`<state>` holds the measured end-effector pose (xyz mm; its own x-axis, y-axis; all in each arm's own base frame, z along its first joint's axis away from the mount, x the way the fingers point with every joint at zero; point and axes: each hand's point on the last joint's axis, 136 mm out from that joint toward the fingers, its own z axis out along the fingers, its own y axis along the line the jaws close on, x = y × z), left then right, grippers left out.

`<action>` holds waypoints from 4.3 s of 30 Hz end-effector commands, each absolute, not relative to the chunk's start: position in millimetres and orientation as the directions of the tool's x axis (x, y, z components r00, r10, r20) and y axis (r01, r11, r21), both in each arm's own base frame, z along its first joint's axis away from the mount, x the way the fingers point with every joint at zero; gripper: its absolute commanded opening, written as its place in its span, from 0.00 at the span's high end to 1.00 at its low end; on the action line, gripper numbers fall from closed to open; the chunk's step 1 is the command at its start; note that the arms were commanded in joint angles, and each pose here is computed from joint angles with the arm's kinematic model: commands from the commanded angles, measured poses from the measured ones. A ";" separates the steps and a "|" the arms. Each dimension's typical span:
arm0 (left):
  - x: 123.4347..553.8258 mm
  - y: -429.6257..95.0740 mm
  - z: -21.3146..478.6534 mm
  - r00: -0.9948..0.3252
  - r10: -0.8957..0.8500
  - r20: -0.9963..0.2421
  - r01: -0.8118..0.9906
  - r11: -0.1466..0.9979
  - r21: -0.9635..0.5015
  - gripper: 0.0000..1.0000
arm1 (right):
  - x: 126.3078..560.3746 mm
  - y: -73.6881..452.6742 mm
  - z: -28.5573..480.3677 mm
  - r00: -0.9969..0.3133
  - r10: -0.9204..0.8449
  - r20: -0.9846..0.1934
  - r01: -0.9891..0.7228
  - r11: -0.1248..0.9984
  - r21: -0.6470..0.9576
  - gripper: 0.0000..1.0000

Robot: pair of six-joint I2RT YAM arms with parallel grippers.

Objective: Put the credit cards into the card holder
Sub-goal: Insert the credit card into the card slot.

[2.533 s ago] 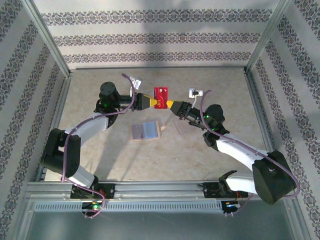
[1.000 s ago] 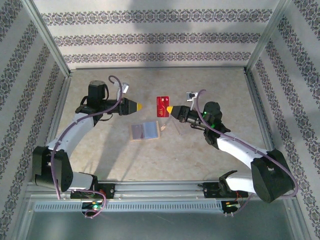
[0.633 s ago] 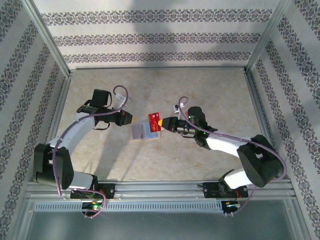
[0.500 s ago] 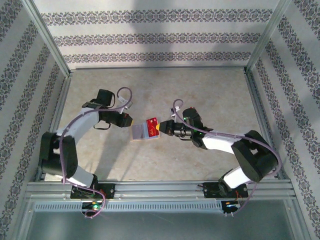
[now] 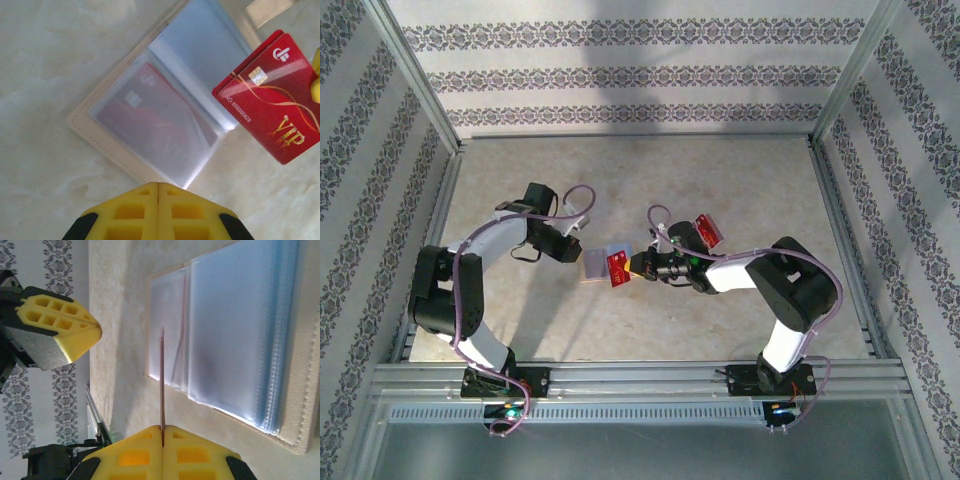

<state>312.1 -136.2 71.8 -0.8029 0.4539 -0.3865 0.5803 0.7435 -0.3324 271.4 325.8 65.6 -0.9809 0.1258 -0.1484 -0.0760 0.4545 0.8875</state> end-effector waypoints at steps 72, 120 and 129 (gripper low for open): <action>307.8 -134.7 16.1 -0.746 0.620 -0.244 0.664 0.720 -0.200 1.00 | 317.0 348.4 17.8 -0.956 0.153 -0.251 -0.142 0.508 0.850 1.00; 309.4 -135.1 19.0 -0.750 0.612 -0.250 0.659 0.726 -0.197 1.00 | 287.9 379.8 14.0 -0.963 -0.027 -0.269 -0.219 0.659 0.720 0.80; 315.5 -135.9 34.8 -0.748 0.601 -0.281 0.657 0.731 -0.187 1.00 | 293.3 364.3 18.9 -0.960 -0.030 -0.279 -0.222 0.692 0.687 0.79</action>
